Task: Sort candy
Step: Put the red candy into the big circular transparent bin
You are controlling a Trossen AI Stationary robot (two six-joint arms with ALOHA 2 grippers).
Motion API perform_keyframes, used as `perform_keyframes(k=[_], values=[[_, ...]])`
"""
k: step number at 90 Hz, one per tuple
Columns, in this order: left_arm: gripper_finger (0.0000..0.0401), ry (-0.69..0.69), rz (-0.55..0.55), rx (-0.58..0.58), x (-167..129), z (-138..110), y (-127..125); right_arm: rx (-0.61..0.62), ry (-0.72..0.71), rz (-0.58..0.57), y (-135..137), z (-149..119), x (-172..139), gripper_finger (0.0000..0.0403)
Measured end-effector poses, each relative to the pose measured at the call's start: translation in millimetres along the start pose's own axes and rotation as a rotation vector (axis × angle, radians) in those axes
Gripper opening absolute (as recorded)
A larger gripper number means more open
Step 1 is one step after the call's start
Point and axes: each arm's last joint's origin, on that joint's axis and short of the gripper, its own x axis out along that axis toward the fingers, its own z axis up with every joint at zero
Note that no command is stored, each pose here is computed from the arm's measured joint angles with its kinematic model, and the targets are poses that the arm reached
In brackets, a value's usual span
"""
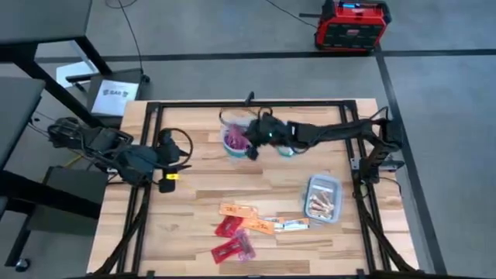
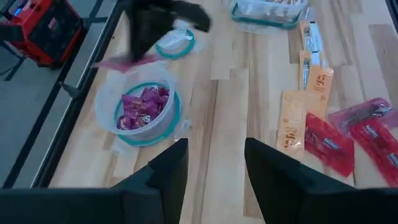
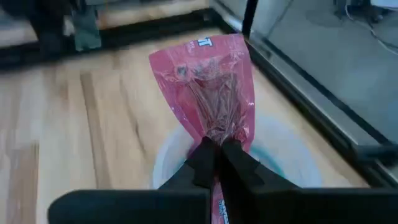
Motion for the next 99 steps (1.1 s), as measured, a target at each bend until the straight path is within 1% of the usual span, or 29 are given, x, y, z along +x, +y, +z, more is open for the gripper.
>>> perform_keyframes(k=[6,12,19,29,37,43,46,51,58,64,69,76,83,90,99], values=[[0.0143,0.001,0.000,0.001,0,0,0,0.000,0.037,0.011,-6,-9,13,0.0005],[0.0143,0.002,-0.002,-0.004,1,-1,-1,0.008,0.079,-0.005,-11,-16,21,0.0023],[0.0143,0.021,0.003,0.000,5,-5,-2,0.030,0.079,-0.022,-17,-14,24,0.0058],[0.0143,0.048,0.009,0.006,11,-12,-4,0.020,0.098,-0.036,-23,-16,24,0.0120],[0.0143,0.065,0.012,0.009,18,-17,-7,0.021,0.108,-0.040,-26,-9,12,0.0167],[0.0143,0.060,0.011,-0.013,25,-19,-12,0.012,0.144,-0.028,-24,-2,-7,0.0195],[0.0143,0.060,0.003,-0.024,30,-20,-14,0.003,0.175,-0.003,-21,0,-19,0.0206],[0.0143,0.070,-0.036,-0.037,38,-21,-21,-0.018,0.225,0.059,-10,2,-38,0.0221],[0.0143,0.085,-0.115,-0.064,53,-23,-32,-0.047,0.287,0.151,16,3,-66,0.0232],[0.0143,0.116,-0.181,-0.087,70,-28,-44,-0.067,0.298,0.217,42,1,-88,0.0234],[0.0143,0.163,-0.224,-0.106,86,-34,-55,-0.077,0.296,0.251,65,-7,-105,0.0234],[0.0143,0.230,-0.267,-0.114,109,-43,-72,-0.096,0.285,0.256,95,-25,-119,0.0231],[0.0143,0.303,-0.301,-0.075,132,-53,-94,-0.099,0.262,0.228,122,-47,-133,0.0229],[0.0143,0.374,-0.301,-0.040,154,-62,-114,-0.050,0.208,0.218,143,-66,-146,0.0227],[0.0143,0.427,-0.286,-0.081,179,-64,-138,0.029,0.180,0.199,162,-88,-164,0.0226]])
